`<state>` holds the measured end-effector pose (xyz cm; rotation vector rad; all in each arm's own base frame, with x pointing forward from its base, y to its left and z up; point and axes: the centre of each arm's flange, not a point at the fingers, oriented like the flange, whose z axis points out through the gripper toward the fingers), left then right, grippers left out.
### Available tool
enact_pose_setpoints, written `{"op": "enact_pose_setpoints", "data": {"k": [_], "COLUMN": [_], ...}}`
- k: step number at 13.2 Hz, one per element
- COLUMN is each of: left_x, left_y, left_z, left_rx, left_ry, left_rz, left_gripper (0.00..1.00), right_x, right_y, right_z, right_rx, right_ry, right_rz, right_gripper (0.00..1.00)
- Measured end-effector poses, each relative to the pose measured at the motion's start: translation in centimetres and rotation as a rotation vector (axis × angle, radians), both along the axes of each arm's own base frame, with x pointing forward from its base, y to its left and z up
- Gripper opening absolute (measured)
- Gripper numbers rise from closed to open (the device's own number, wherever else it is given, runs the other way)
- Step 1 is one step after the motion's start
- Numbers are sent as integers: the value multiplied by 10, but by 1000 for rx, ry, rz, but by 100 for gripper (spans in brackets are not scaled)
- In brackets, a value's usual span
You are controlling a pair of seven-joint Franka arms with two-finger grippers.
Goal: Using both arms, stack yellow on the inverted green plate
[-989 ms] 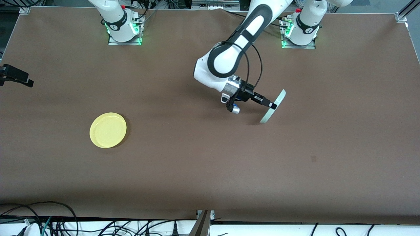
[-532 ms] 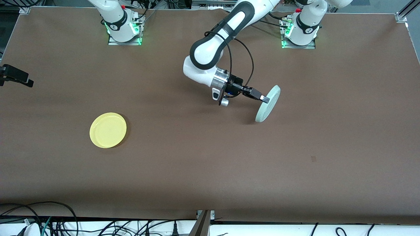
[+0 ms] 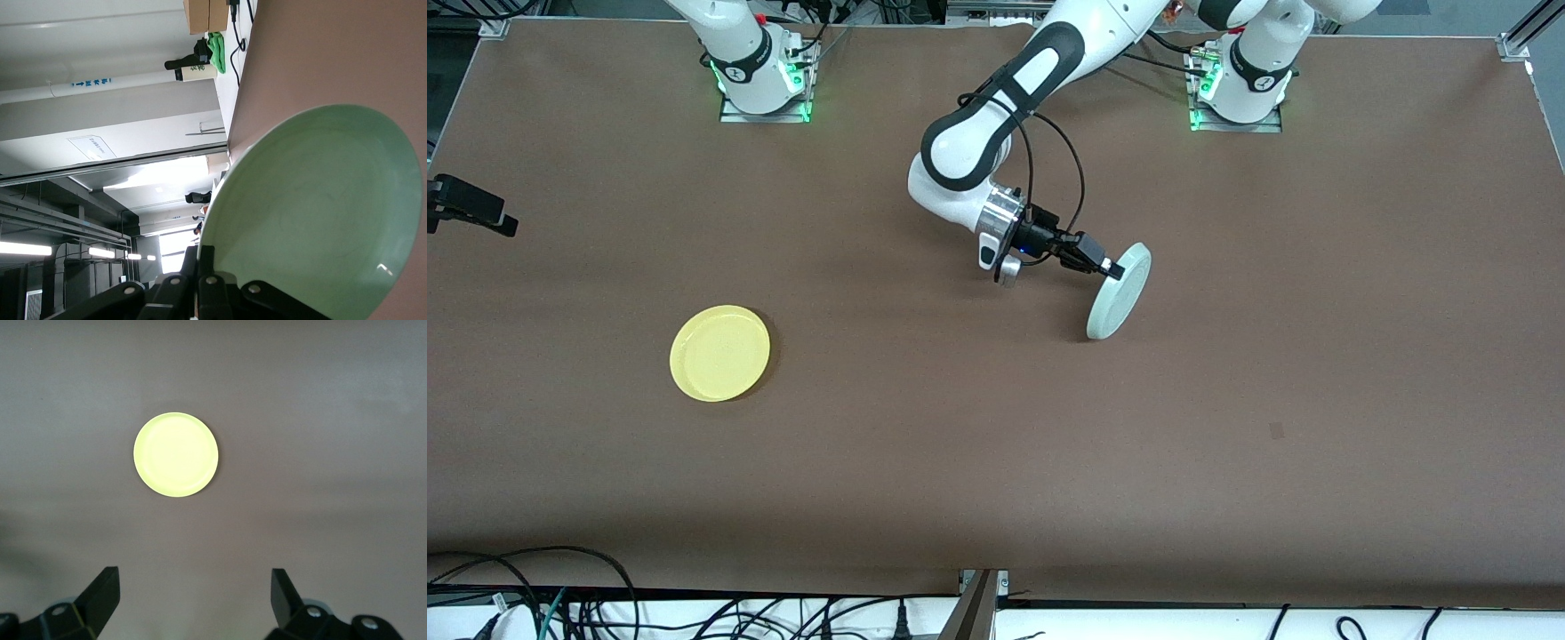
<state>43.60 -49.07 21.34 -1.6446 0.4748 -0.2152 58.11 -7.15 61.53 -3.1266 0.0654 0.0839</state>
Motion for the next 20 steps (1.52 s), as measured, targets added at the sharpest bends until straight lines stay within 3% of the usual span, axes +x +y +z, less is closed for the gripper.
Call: {"op": "enact_pose_setpoints", "data": {"k": [6, 10, 16, 20], "left_x": [-38, -39, -83, -79], "left_y": [-32, -43, -60, -55], "left_z": [-14, -6, -24, -30], "left_rx": [-49, -104, -40, -15], "left_ry": [15, 10, -41, -63], "left_rz": [-51, -51, -79, -64], "left_gripper": [3, 3, 3, 3], "right_x": [0, 0, 0, 0], "right_y": [0, -3, -9, -9], "right_z": [0, -1, -2, -3], "right_rx": [0, -1, 0, 0], "right_ry": [0, 1, 4, 5], "right_rz": [0, -6, -16, -16], "right_gripper": [100, 100, 100, 100]}}
